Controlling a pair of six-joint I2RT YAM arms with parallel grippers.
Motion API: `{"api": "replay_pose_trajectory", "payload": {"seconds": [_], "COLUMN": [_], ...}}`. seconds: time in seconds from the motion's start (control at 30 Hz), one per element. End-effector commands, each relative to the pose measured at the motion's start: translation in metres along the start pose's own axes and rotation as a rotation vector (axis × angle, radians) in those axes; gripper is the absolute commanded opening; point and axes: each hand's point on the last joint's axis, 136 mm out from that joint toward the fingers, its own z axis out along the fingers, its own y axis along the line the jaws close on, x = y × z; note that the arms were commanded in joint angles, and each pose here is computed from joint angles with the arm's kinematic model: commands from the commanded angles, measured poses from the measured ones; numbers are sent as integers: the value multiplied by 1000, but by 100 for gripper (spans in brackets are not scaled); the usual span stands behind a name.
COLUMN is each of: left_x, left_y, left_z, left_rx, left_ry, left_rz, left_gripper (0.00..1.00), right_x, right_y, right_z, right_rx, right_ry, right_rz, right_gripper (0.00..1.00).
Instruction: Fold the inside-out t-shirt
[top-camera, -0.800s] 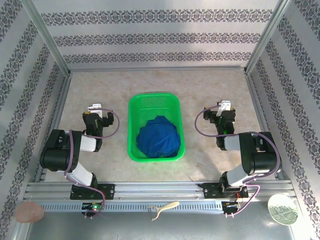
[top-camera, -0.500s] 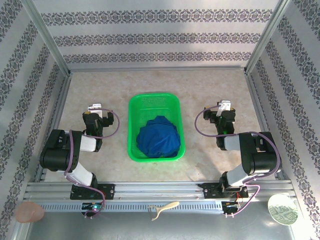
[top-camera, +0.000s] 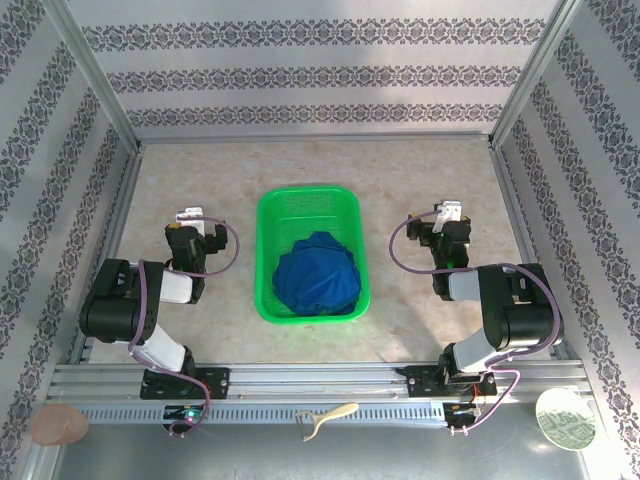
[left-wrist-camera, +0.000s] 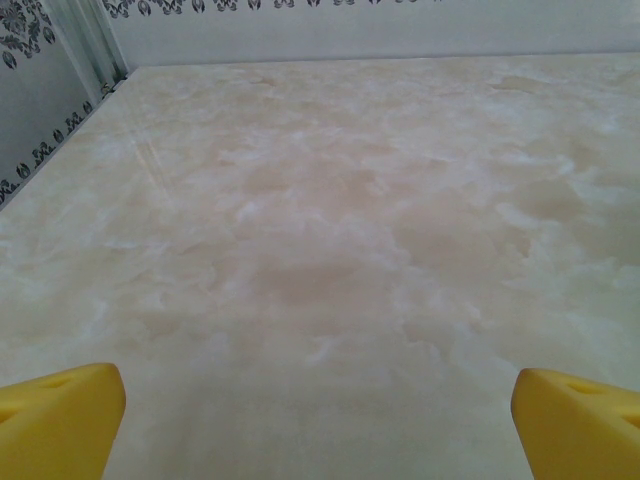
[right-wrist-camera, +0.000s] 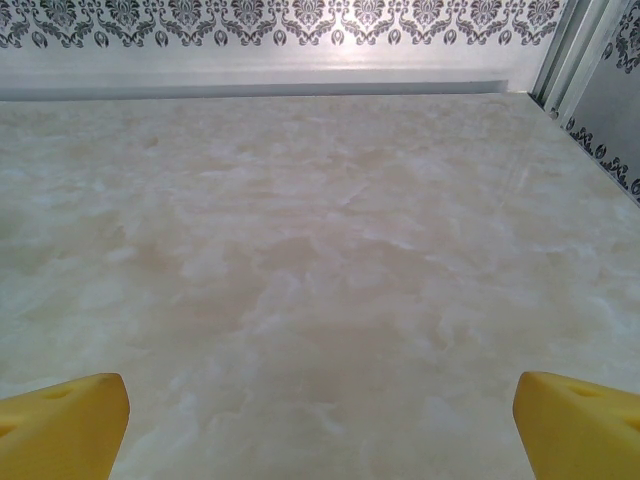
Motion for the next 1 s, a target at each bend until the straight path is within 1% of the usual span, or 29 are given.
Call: {"api": "replay_pose_trajectory", "payload": {"seconds": [0.0, 0.17, 0.23, 0.33, 0.43, 0.47, 0.5, 0.57, 0.67, 0.73, 0.77, 0.87, 0.97], "left_x": [-7, -7, -11, -24, -41, -47, -56, -73, -93, -100, -103, -100, -83], "left_y": [-3, -7, -8, 0, 5, 8, 12, 15, 9, 0, -8, -27, -47], "left_z": [0, 0, -3, -8, -10, -13, -17, -27, -48, -68, -78, -110, -140], "left_rx": [-4, 17, 26, -10, -40, -51, -74, -80, -27, 33, 85, 202, 297], "left_ry": [-32, -31, -45, -32, 6, 13, 12, 28, 119, 179, 208, 308, 434], "left_rz": [-15, -9, -3, -16, -14, -23, -46, -94, -183, -248, -281, -358, -425], "left_gripper": [99, 99, 99, 99, 99, 99, 99, 99, 99, 99, 99, 99, 99], "right_x": [-7, -9, -20, -42, -68, -78, -82, -97, -121, -130, -132, -122, -104], "right_y": [0, -2, -15, -28, -36, -36, -34, -26, 9, 27, 39, 79, 124], "right_z": [0, -2, -10, -24, -40, -45, -51, -62, -84, -97, -105, -126, -153], "right_rx": [9, 19, 91, 166, 196, 184, 168, 99, -139, -243, -311, -451, -547], "right_ry": [-26, -37, -48, -42, -54, -59, -37, -43, -62, -36, -3, 168, 304], "right_rz": [12, 21, 47, 68, 181, 247, 303, 373, 432, 490, 501, 470, 389], "right_gripper": [98, 98, 98, 98, 98, 98, 98, 99, 98, 98, 98, 98, 98]}}
